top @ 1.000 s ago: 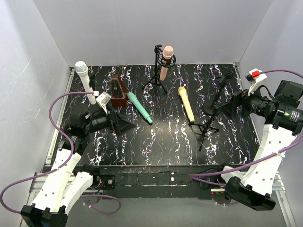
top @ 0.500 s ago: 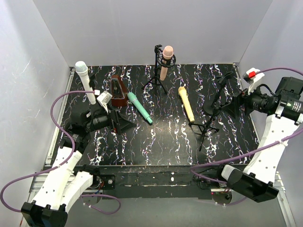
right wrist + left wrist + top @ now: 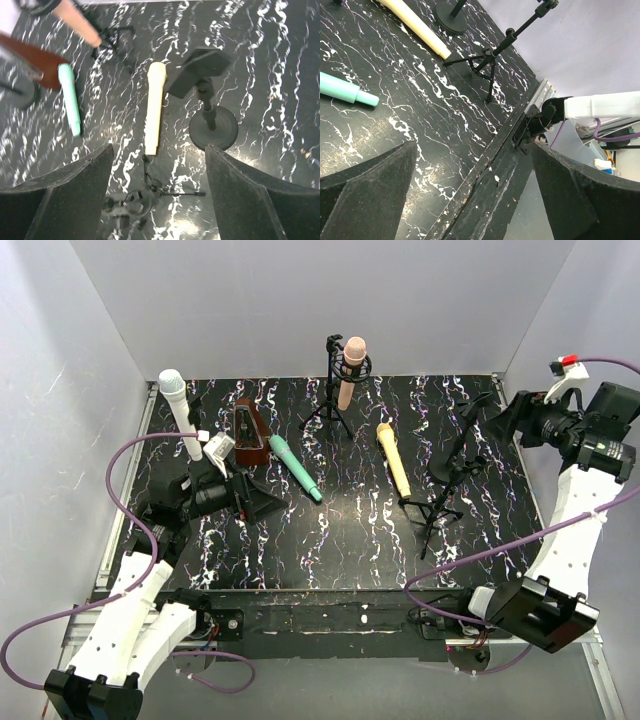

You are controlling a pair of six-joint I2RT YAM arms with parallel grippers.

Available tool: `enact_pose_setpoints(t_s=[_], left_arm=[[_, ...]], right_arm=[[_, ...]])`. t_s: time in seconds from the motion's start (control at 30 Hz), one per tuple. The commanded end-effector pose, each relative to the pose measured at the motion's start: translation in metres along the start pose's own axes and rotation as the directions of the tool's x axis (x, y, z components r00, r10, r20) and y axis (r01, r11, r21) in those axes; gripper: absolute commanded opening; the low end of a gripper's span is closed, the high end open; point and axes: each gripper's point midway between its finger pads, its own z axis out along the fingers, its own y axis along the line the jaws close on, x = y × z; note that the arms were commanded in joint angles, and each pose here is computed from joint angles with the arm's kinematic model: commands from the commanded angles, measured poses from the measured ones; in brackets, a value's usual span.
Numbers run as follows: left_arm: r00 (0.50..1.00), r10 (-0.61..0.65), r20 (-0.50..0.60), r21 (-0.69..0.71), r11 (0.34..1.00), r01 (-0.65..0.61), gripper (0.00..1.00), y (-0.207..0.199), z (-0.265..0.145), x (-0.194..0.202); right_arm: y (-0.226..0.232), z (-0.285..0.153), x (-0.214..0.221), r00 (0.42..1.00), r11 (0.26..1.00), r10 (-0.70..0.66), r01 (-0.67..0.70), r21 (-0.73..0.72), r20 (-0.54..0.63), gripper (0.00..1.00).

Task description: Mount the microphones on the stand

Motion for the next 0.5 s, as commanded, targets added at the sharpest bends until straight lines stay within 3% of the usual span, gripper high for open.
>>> enact_pose_setpoints(t_s=[0.0,0.1,0.23,0.47], left_arm=[[1.000,0.001,0.007,0.017,1.000,-0.001,0.98,-0.004,0.000,-0.002],[1.000,-0.011,0.009,0.013,1.000,0.011,0.98,-0.004,0.001,-0.004],[0.999,-0.033,0.016,0.017,0.999,0.033,0.98,-0.003,0.004,-0.006],[0.998,-0.049,0.026,0.025,0.999,0.049,0.98,-0.006,0.005,-0.012]], right_arm=[[-0.029,0.015,-0.039,0.940,0.947,0.262,-0.294,0.131,0.218,0.80],[-0.047,0.020,-0.039,0.885,0.877,0.370,-0.433,0.206,0.283,0.80],[-0.056,0.034,-0.043,0.850,0.872,0.383,-0.462,0.162,0.362,0.82],[-0.068,0.071,-0.043,0.814,0.841,0.468,-0.530,0.110,0.344,0.85]])
